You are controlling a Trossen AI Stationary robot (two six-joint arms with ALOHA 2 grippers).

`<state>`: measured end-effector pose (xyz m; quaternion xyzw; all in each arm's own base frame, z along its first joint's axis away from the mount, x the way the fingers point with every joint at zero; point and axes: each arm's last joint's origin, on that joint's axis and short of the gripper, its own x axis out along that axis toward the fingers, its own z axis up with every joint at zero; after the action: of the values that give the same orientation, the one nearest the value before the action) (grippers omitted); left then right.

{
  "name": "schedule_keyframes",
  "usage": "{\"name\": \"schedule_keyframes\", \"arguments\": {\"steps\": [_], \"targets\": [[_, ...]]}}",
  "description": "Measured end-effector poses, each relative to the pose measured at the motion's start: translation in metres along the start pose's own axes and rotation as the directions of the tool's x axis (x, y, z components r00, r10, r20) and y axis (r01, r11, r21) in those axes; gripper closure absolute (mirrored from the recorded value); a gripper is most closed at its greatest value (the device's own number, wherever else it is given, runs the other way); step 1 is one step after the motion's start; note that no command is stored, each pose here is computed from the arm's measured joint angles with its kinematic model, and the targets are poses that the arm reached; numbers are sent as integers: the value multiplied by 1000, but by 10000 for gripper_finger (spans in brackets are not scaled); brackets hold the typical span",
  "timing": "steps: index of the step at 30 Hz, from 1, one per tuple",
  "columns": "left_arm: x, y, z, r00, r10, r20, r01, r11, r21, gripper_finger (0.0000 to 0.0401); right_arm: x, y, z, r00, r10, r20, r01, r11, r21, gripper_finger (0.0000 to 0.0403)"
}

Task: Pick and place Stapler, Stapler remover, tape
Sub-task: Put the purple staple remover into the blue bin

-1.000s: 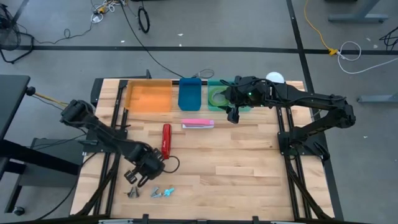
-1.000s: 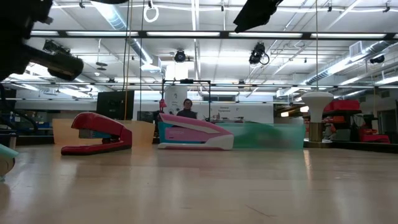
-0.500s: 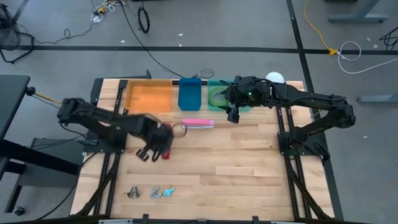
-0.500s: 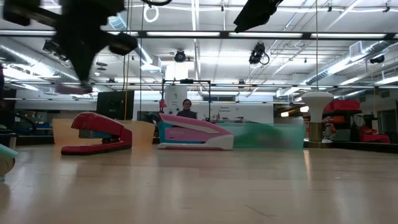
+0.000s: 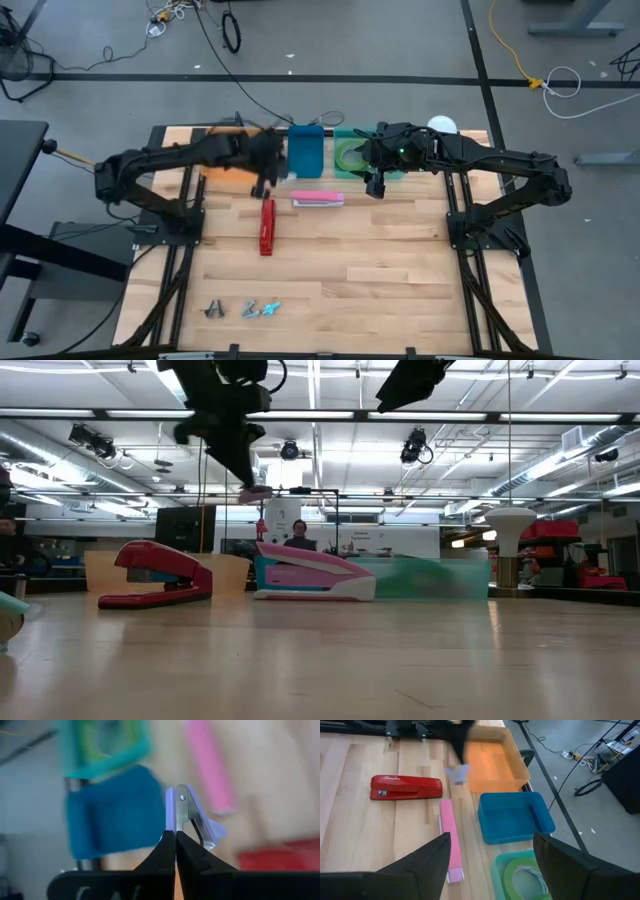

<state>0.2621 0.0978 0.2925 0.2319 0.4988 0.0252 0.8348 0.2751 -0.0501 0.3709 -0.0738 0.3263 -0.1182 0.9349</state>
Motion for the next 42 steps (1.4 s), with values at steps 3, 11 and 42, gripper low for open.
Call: {"name": "schedule_keyframes", "arguments": {"steps": [3,11,42], "targets": [[1,25,-9,995,86,41,-83,994,-70,398,0,0,0,1000,0,0,0,1000,5,121],[-2,69,-35,967,219,129,-192,961,-197,398,0,0,0,1000,0,0,0,999,34,121],[136,97,-64,987,144,68,-113,935,-338,392,0,-2,0,998,-61,-9,61,989,135,121]]}}
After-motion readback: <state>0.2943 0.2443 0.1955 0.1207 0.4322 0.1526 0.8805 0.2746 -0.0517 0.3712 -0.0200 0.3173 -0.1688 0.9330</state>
